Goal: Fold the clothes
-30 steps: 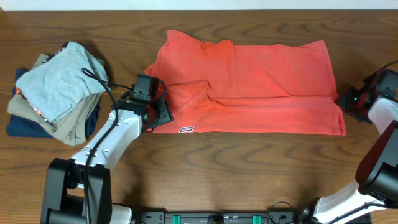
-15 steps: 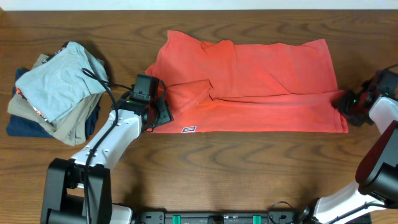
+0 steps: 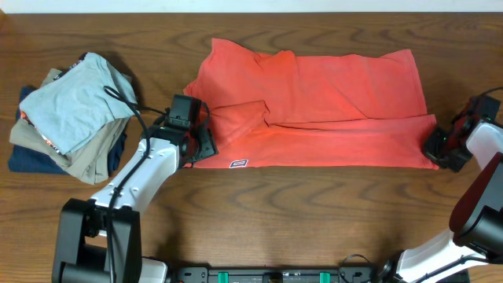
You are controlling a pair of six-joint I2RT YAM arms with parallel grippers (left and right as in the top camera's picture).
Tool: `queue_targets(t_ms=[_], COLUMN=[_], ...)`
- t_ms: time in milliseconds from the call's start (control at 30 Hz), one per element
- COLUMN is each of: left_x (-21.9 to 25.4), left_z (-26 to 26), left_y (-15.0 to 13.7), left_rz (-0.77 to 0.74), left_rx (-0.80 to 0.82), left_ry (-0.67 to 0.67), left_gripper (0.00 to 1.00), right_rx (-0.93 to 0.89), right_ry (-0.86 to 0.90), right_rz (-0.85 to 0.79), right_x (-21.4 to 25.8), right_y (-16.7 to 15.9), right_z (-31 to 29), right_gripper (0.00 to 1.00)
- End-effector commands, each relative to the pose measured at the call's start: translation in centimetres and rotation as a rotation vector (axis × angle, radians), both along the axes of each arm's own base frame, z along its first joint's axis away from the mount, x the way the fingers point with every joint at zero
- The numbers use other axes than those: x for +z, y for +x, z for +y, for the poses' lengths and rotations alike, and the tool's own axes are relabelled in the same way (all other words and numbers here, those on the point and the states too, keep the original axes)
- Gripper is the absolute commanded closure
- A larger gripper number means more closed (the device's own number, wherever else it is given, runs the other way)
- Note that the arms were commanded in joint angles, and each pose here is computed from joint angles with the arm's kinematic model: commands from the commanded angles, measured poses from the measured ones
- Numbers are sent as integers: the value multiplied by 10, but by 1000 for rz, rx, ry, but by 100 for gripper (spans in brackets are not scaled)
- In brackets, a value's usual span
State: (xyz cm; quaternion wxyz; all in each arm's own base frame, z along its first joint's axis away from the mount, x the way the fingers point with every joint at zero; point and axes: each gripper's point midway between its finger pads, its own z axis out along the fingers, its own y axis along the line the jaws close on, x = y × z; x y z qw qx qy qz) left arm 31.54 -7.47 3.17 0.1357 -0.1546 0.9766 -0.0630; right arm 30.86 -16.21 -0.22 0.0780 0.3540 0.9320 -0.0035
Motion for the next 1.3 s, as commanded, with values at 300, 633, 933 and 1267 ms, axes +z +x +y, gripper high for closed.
queue_targets(t_ms=[300,633,933,1267], left_x=[-45,-56,-42,16], left_z=[17,31,18,28], left_y=[-19,-83,-132,-69], left_rz=[151,432,653,302], left_rx=[11,82,139,114], left_ry=[101,154,75,119], left_gripper=[35,41,41,31], right_rx=[-30,-161,-181,-171], right_ry=[-127,-237,-217,-160], right_rz=[170,283,276,115], right_x=[-4,3,3,49], right_y=[-39,-70,-72,-35], right_z=[-22,-46,-48,-46], right_gripper=[99,98,98,90])
